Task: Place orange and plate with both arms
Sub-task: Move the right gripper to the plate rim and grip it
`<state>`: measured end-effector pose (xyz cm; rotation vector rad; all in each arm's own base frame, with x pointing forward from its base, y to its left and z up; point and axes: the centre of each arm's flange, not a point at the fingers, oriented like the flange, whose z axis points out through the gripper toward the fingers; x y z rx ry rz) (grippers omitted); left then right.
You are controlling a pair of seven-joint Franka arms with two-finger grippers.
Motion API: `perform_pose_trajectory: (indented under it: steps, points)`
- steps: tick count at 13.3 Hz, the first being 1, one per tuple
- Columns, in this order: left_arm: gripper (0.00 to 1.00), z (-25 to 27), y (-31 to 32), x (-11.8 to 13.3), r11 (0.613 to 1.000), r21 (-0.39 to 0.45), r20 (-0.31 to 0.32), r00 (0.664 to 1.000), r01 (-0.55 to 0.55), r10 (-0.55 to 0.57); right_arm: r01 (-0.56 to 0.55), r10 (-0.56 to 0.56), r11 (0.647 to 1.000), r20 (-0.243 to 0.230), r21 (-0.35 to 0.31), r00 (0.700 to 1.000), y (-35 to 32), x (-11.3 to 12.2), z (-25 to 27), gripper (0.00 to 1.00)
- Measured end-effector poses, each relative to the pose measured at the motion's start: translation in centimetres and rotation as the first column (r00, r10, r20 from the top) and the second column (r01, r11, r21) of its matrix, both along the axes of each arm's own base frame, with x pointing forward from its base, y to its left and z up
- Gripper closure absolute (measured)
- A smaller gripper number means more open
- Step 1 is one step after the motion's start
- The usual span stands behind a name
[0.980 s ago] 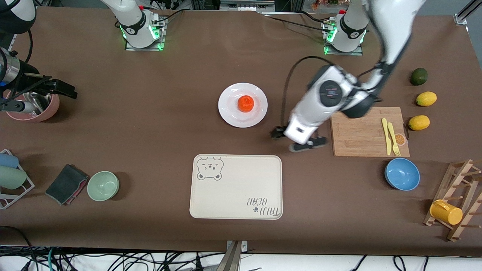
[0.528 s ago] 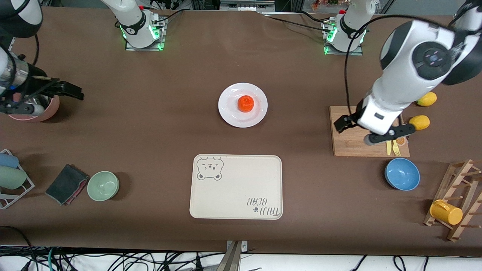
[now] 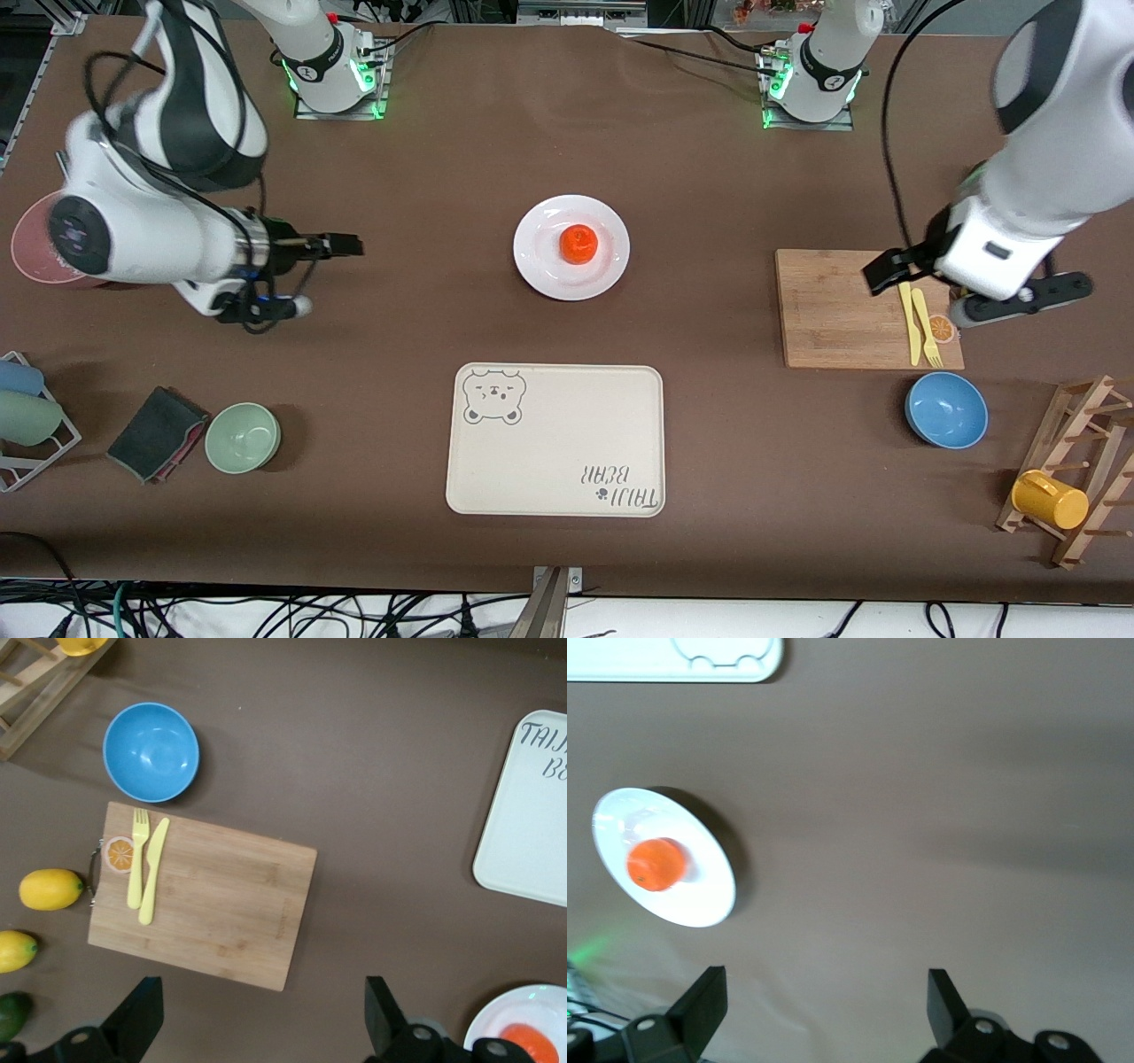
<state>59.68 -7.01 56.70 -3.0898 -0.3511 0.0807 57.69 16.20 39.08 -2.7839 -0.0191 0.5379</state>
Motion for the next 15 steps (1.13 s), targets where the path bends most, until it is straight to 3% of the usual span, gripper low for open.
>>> perform_pose_trajectory:
  steps: [2,5,8,10,13,15]
  points:
    - [0.0,2.1,3.1,-1.5,1.0,-0.011,-0.018,1.0,0.006,-0.007,0.064,-0.064,0.995,-0.001,0.079,0.998,1.3,-1.9,-4.0,0.0]
    - [0.0,3.1,2.7,-2.3,1.0,-0.012,-0.019,1.0,0.013,-0.014,0.168,-0.175,0.965,0.017,0.202,0.984,3.1,-6.6,-8.9,0.0]
    - [0.0,2.8,2.7,-2.3,1.0,-0.012,-0.023,1.0,0.008,-0.008,0.284,-0.306,0.925,0.053,0.253,0.95,8.3,-11.8,-12.4,0.0]
    - [0.0,2.6,3.1,-2.2,0.999,-0.052,-0.03,1.0,-0.009,0.008,0.353,-0.382,0.885,0.038,0.304,0.923,11.0,-14.8,-14.8,0.0]
    - [0.0,2.4,3.9,-2.1,0.995,-0.098,-0.033,0.999,-0.033,0.03,0.4,-0.445,0.813,0.008,0.424,0.895,11.3,-16.7,-18.4,0.0]
    - [0.0,2.3,3.6,-2.0,0.992,-0.125,-0.037,0.999,-0.036,0.032,0.405,-0.456,0.791,0.001,0.458,0.89,11.6,-17.7,-20.8,0.0]
